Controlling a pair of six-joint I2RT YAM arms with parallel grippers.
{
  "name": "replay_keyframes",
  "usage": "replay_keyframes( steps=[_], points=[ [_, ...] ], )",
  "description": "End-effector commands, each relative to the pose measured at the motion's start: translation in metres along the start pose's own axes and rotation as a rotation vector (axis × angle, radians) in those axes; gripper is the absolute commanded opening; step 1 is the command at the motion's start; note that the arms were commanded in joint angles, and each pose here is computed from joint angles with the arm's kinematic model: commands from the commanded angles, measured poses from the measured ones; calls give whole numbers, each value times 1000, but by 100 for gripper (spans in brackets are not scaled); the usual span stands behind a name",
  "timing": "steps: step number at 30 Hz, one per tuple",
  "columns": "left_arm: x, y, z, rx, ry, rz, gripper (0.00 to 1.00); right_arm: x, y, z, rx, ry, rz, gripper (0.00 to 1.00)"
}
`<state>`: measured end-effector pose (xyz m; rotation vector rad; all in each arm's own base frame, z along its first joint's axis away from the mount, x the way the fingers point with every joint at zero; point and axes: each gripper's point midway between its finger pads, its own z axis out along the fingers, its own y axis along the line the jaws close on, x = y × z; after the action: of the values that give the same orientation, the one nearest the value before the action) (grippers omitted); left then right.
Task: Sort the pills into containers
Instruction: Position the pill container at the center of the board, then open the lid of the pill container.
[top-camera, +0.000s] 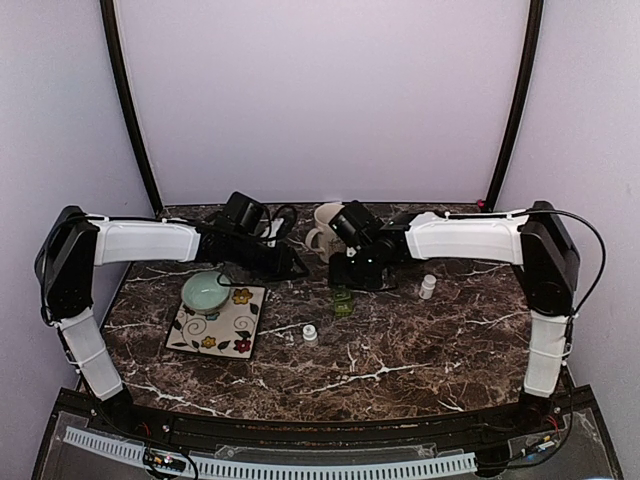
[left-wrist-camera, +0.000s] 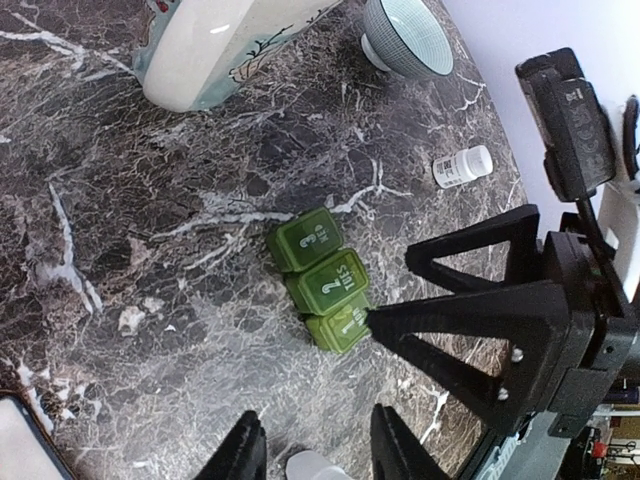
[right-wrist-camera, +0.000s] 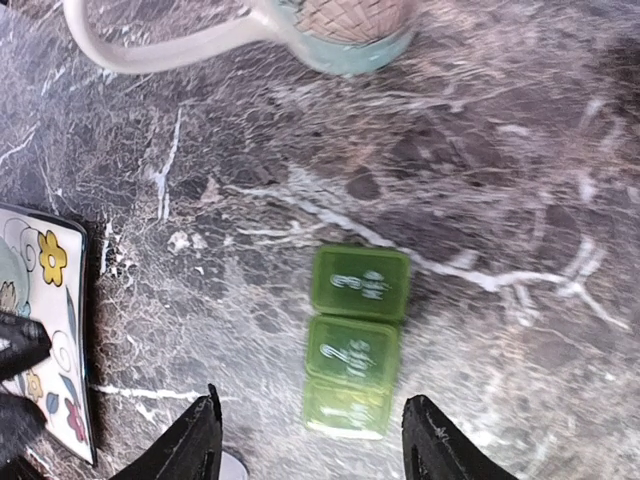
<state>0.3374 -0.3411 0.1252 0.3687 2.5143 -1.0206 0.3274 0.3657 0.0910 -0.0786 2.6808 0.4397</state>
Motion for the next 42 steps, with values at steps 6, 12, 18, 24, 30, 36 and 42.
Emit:
replay_keyframes(
  steps=[6, 12, 18, 24, 30, 36, 42],
  points=[
    [-16, -18, -10, 20, 8, 77, 45, -20, -37, -42, 88, -161, 5, 56],
    [-15, -33, 3, 19, 52, 128, 47, -8, -63, -36, 102, -158, 39, 46],
    [-2, -29, 37, -76, 147, 199, 48, 5, -67, -2, 82, -121, 40, 22],
    [8, -10, 50, -132, 184, 194, 42, 3, -69, 17, 79, -102, 39, 14],
    [14, -2, 55, -145, 189, 178, 42, 0, -68, 28, 55, -99, 48, 12],
    [16, 0, 58, -142, 185, 157, 41, -1, -59, 34, -14, -91, 74, 12],
    [17, 0, 61, -130, 174, 132, 41, -2, -49, 37, -73, -88, 91, 12]
  ],
)
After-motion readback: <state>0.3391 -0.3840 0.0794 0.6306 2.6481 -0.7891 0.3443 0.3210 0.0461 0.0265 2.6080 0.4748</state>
